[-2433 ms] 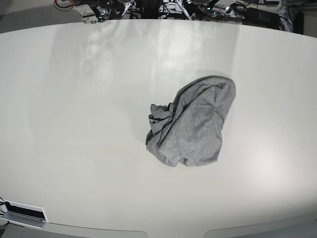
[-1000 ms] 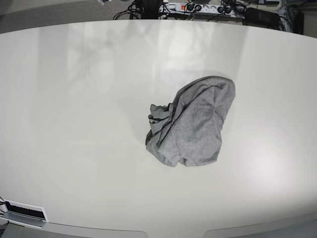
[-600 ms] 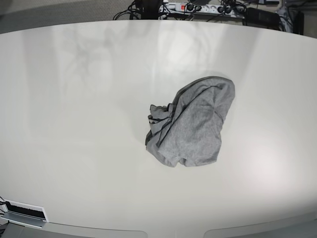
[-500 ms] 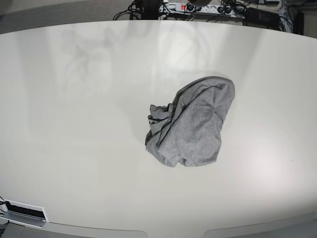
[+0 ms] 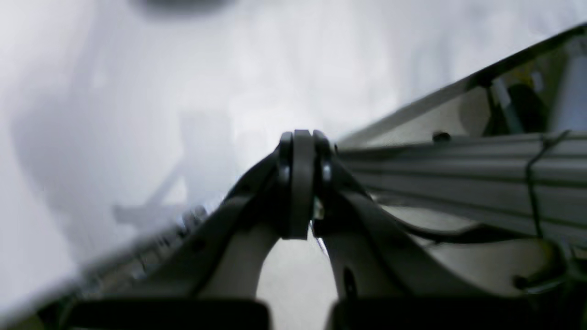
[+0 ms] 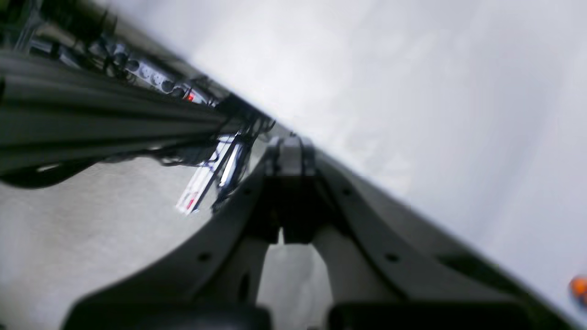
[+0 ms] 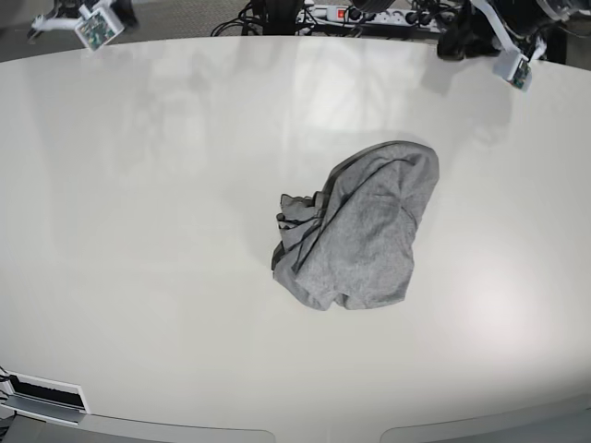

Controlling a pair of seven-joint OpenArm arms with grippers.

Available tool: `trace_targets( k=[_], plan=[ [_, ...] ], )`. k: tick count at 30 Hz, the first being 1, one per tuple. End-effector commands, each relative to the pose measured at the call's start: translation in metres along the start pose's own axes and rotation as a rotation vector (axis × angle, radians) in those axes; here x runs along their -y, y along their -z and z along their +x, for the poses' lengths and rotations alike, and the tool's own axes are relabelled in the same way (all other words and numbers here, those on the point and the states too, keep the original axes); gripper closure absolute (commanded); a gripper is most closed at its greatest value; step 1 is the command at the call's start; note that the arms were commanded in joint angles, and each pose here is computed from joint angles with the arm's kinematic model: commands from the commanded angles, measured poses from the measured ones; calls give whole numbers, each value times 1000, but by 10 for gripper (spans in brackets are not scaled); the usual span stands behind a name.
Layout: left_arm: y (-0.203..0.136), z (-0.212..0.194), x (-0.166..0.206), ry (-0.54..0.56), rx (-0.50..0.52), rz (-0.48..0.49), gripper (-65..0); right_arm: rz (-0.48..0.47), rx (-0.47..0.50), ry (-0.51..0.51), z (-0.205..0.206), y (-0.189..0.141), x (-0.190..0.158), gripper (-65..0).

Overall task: Layout the t-shirt on the table in an organized manner, then fold the t-shirt properly
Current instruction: 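Reach the right gripper to the grey shirt heap and grasp its edge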

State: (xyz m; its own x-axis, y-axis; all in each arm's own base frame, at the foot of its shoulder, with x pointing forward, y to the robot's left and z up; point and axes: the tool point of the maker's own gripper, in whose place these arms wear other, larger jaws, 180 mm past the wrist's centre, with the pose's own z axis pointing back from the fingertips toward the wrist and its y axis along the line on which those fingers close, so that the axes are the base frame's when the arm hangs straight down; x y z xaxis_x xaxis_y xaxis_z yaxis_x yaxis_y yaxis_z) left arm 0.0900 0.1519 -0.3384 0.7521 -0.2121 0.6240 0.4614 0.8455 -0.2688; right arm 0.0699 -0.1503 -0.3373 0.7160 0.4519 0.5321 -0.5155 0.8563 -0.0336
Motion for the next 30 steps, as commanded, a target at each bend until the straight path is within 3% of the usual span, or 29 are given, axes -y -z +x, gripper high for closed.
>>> trace_targets(
  k=[1, 6, 14, 22, 28, 30],
  plan=[
    [-1, 22, -3, 30, 68, 6, 0, 17, 102, -8, 24, -1, 0, 0],
    [7, 74, -24, 90, 205, 57, 0, 93, 407, -60, 106, 5, -5, 0],
    [7, 121, -44, 140, 331, 123, 0, 201, 656, -142, 185, 11, -49, 0],
    [16, 98, -65, 103, 264, 168, 0, 347, 740, -115, 226, 38, -93, 0],
    [21, 77, -75, 56, 211, 177, 0, 349, 685, -154, 259, 108, -107, 0],
    [21, 76, -75, 55, 210, 177, 0, 363, 659, -162, 271, 130, -110, -123]
  ],
)
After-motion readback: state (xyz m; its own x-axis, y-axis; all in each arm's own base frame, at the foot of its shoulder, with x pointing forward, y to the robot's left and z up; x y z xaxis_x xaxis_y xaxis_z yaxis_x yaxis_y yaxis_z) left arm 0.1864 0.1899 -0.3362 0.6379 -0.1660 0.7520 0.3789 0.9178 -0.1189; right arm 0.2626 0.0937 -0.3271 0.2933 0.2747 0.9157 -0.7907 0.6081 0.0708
